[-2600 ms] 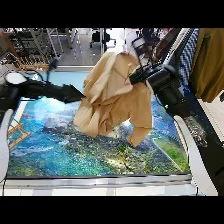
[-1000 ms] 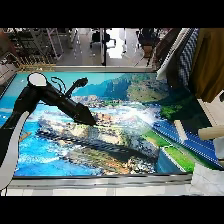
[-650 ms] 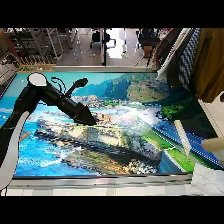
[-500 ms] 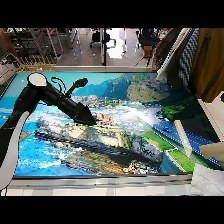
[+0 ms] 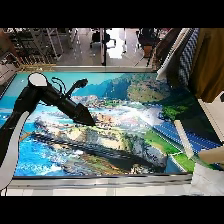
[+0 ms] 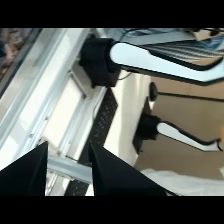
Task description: Fold the clothes and pants, and hang the long-sleeved shirts on hangers.
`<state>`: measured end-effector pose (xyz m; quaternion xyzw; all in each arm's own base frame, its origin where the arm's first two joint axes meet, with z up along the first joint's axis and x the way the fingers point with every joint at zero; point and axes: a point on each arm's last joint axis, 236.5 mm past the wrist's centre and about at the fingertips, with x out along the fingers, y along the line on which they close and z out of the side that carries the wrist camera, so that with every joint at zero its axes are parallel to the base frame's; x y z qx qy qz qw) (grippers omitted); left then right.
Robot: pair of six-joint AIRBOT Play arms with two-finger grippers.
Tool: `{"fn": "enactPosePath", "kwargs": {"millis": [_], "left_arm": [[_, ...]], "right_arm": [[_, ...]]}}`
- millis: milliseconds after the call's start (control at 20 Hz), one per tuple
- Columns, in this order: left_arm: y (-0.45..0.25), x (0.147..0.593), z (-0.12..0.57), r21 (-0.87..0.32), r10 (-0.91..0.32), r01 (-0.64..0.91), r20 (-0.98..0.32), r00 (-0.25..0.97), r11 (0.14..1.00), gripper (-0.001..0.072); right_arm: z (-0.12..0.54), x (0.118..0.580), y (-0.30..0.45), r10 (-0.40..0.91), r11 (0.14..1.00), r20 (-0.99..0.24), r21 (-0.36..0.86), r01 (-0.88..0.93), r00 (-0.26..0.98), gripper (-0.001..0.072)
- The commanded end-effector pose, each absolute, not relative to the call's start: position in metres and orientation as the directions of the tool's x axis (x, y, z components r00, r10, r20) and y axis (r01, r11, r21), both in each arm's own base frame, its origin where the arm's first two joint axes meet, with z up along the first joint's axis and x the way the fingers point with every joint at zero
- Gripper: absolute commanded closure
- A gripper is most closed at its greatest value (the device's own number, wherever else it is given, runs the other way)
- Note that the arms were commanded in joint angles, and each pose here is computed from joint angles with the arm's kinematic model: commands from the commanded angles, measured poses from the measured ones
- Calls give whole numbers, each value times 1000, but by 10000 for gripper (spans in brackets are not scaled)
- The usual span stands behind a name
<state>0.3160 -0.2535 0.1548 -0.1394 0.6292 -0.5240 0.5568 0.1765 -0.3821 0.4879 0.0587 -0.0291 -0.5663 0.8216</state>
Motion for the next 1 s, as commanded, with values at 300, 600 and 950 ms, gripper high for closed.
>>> {"fn": "enactPosePath", "kwargs": {"millis": [300,600,950], "left_arm": [[-27,389,161,-37,-74,120,-943,325,992,480],[45,398,227,97,110,-54,-810,576,994,480],[48,402,222,96,112,-58,-817,566,994,481]], "right_arm": [[365,381,-50,99,968,-473,248,25,876,38],[177,407,174,414,892,-764,233,-387,495,237],[159,443,211,328,888,-721,15,-459,610,681]]}}
